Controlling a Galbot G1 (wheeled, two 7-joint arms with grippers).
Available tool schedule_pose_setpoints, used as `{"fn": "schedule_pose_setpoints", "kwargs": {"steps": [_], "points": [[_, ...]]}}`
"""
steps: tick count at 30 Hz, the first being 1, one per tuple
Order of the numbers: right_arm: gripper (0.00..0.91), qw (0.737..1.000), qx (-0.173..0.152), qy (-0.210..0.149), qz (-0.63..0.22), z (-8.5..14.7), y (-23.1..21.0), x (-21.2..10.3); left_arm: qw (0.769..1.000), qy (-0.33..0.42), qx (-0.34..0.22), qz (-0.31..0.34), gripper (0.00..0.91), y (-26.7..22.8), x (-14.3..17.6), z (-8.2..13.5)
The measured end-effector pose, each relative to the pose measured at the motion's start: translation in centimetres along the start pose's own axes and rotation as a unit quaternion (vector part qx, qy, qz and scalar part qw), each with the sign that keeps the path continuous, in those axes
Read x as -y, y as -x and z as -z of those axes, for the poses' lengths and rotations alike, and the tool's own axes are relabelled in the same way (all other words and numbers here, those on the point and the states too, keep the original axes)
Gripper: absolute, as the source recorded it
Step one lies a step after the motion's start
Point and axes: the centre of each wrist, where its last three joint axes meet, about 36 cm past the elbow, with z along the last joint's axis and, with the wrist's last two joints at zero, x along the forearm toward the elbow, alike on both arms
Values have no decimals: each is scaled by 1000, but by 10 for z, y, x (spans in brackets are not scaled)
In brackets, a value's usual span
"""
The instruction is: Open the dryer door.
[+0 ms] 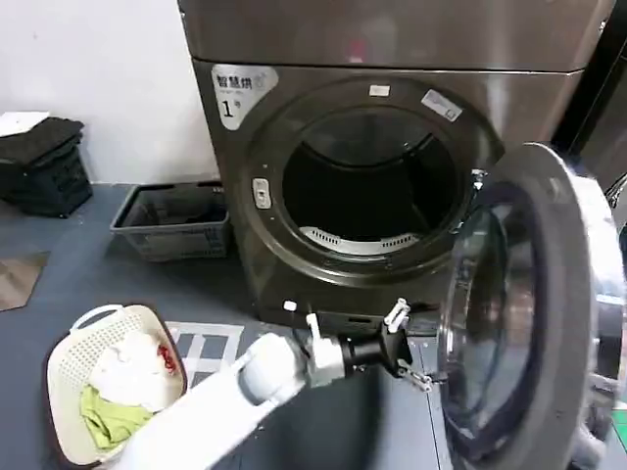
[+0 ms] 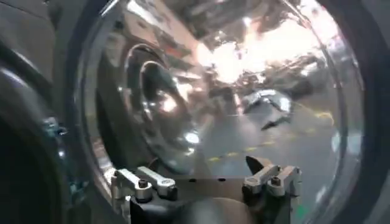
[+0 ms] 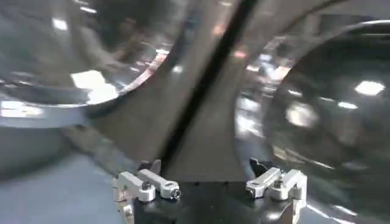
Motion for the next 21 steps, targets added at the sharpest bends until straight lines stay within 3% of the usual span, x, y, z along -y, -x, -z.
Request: {"fn": "schedule_pose_setpoints", "kwargs": {"steps": [10,15,21], "points": [[907,972,-83,-2,-219,-6,-65,15,1000,6,14,-27,907,38,4,0],[907,938,-127,4,-322,-4,-88,21,999,9,17,-38,907,55,6,-2],[907,872,-195,24,-448,1,-115,30,999,13,22,-43,907,71,2,-3]]}}
